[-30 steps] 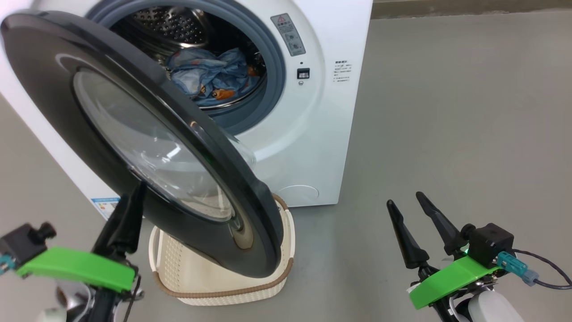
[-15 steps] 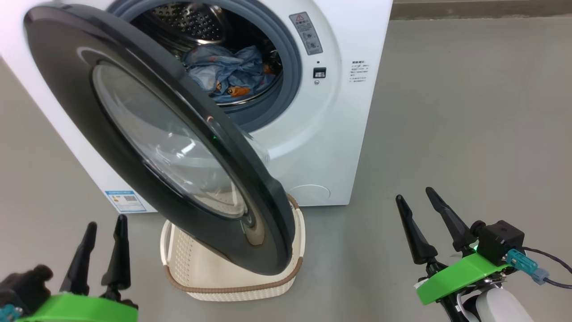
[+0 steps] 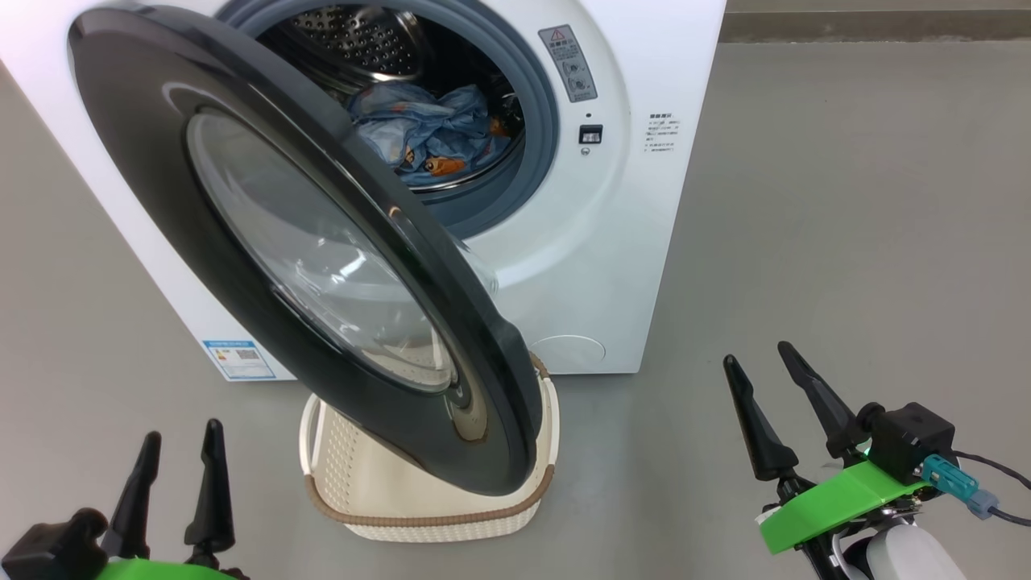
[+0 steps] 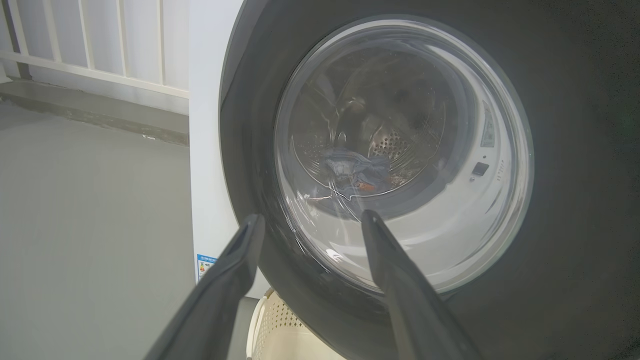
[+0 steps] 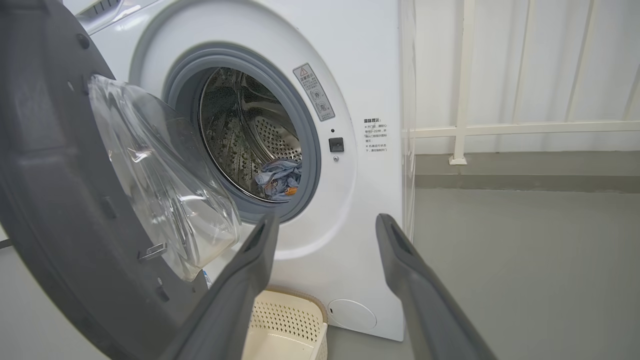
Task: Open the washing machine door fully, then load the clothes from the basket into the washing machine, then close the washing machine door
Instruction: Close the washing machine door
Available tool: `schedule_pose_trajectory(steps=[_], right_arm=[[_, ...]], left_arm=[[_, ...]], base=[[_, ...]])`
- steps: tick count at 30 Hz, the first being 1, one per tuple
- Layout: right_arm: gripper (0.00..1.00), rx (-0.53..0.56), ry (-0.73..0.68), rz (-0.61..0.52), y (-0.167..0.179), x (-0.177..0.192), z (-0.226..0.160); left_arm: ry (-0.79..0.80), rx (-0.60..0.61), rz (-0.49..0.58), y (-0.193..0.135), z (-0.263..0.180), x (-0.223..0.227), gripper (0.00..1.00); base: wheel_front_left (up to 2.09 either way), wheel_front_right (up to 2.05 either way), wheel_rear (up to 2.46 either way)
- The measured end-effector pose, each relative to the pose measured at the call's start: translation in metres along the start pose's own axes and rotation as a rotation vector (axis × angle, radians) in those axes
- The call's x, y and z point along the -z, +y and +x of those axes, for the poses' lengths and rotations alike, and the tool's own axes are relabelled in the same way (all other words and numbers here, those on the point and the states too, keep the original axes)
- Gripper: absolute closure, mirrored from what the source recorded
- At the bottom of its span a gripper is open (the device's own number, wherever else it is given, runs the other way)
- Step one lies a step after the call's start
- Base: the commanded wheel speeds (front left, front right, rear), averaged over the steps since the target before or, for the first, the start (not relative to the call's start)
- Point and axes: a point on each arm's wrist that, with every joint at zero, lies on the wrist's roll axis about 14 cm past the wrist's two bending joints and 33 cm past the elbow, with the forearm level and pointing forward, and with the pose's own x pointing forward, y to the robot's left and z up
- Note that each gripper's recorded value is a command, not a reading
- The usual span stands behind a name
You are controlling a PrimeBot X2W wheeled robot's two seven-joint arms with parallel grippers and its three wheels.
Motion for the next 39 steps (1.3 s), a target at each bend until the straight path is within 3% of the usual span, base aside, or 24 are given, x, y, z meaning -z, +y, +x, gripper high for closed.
schedule_pose_trajectory(steps=[31,32,33,34,35,39], right_arm=[[0.02,-0.01,-0.014,-0.027,0.0,-0.008,-0.004],[0.22,-0.014,-0.012,-0.029,0.001,-0.007,-0.003],[0.51,-0.024,-0.008,-0.032,0.003,-0.006,-0.003],[0.64,-0.036,-0.003,-0.034,0.006,-0.005,-0.003],[0.97,-0.043,-0.001,-0.034,0.009,-0.004,-0.002],[1.0,-0.08,-0.03,-0.037,0.019,-0.013,0.004]], left_arm=[[-0.007,-0.019,0.018,0.002,-0.007,0.004,0.0],[-0.008,-0.02,0.018,0.003,-0.007,0.003,0.0],[-0.008,-0.022,0.019,0.003,-0.008,0.003,0.0],[-0.008,-0.023,0.023,0.004,-0.008,0.003,0.0],[-0.008,-0.024,0.024,0.004,-0.009,0.003,0.0],[-0.007,-0.037,0.021,0.007,-0.012,0.004,0.0]], base=[[0.0,0.0,0.0],[0.0,0.0,0.0],[0.0,0.0,0.0],[0.0,0.0,0.0],[0.0,0.0,0.0],[0.0,0.0,0.0]])
